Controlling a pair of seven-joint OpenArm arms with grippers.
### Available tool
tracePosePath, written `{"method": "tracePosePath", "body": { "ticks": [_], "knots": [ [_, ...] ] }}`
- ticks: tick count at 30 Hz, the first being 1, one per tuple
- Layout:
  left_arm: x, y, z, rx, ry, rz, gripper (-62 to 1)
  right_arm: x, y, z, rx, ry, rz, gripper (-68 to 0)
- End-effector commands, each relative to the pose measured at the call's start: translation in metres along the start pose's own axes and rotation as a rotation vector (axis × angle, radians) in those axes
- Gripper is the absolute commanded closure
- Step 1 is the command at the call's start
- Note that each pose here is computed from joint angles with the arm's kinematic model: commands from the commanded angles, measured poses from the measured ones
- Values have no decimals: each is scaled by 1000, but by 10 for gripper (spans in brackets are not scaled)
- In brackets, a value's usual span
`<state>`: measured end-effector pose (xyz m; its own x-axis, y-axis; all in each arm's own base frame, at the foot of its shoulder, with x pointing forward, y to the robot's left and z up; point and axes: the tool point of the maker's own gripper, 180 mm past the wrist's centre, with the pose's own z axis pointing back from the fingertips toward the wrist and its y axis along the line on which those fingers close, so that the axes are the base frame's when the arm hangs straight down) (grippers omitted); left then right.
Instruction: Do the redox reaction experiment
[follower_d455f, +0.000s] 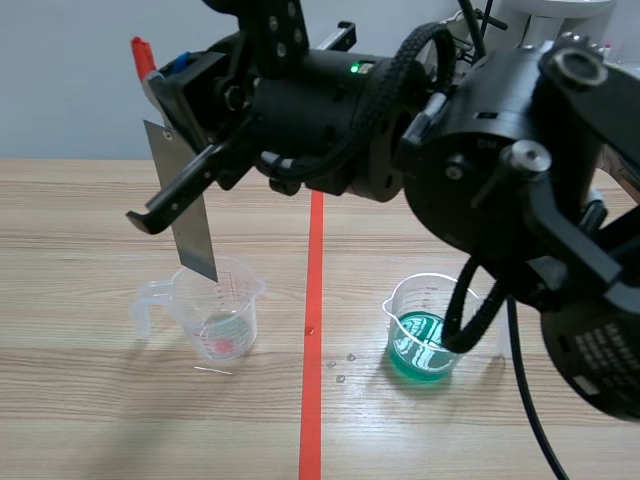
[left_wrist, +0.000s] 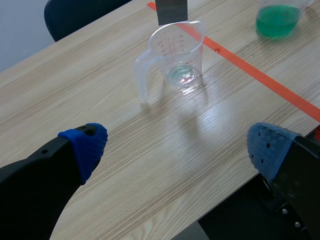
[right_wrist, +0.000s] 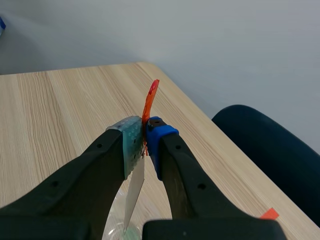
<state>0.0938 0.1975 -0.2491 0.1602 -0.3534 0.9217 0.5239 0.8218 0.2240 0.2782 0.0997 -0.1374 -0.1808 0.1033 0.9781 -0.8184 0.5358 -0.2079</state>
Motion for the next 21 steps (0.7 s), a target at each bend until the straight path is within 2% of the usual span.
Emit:
{"method": "tracePosePath", "body": {
  "ticks": [1,10,21],
  "knots": [
    [8,0,-2,5,-32,2,-595,13,-8,6,-15,-43,13,-18],
    [8,0,-2,5,-33,2,-595,14,-20,35,-59,-48,37,-18],
    [9,0,-2,4,-33,2,-595,17,-29,78,-103,-38,99,-18]
  ]
}}
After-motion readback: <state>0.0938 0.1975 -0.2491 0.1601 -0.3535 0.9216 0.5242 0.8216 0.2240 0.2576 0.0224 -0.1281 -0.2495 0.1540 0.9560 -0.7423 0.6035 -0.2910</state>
